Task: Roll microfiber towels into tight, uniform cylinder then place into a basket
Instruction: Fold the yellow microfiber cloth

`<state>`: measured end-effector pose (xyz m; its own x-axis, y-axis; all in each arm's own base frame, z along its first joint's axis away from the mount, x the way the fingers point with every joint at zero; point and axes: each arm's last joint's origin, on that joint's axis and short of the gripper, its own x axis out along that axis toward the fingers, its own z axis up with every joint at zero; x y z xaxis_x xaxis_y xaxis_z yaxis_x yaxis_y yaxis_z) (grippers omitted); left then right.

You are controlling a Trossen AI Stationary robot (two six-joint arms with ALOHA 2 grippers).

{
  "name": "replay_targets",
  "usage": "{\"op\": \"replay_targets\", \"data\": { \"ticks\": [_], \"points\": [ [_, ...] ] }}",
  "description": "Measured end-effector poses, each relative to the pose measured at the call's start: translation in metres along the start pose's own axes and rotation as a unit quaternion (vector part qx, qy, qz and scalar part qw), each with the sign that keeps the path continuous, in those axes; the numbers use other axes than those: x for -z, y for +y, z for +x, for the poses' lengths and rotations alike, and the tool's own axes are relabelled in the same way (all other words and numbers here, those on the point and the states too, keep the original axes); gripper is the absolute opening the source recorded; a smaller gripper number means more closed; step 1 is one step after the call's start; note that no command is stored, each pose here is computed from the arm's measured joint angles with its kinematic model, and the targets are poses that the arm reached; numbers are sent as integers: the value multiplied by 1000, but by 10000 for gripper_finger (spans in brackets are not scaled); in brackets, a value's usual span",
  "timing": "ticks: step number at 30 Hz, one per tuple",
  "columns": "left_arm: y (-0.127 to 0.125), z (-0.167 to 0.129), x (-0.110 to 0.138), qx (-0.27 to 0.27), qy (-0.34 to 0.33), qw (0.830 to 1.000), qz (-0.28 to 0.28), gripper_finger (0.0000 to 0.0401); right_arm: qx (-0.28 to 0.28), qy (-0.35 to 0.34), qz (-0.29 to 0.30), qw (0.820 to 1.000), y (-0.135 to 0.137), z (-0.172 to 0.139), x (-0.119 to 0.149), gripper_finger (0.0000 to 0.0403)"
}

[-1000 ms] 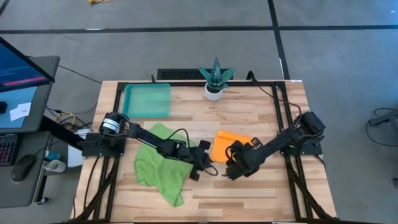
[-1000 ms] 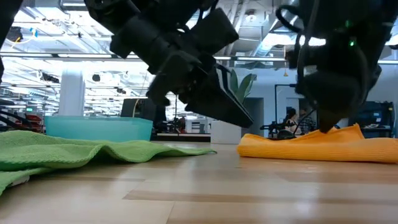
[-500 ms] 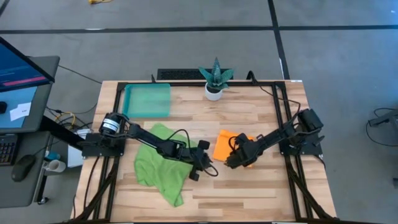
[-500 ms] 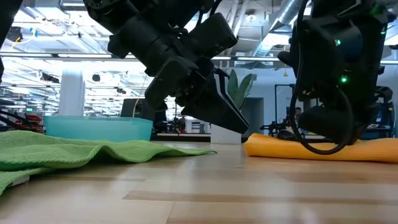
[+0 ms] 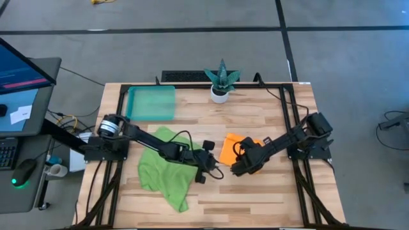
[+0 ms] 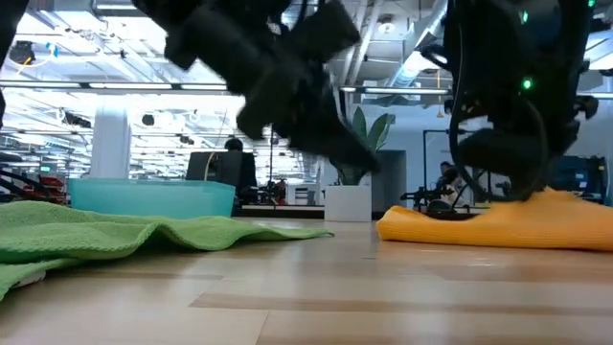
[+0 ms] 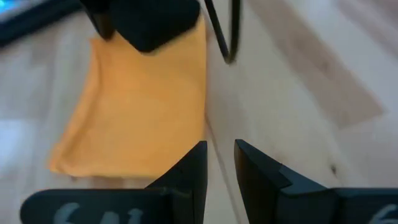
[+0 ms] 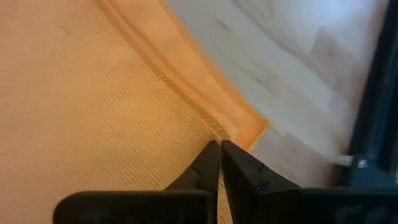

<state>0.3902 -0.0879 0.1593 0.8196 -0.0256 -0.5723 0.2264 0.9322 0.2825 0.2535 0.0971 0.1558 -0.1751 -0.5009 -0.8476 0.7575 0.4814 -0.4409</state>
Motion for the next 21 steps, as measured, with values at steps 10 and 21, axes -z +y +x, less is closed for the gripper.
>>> {"op": "replay_targets", "data": {
  "ticks": [10, 21],
  "points": [
    [10, -51, -35, -20, -38, 999, 19, 72, -2, -58, 7, 998, -21, -39, -18, 38],
    [3, -83, -45, -13, -65, 997, 25, 72, -114, -193, 97, 970, -74, -82, -33, 38]
  ]
}}
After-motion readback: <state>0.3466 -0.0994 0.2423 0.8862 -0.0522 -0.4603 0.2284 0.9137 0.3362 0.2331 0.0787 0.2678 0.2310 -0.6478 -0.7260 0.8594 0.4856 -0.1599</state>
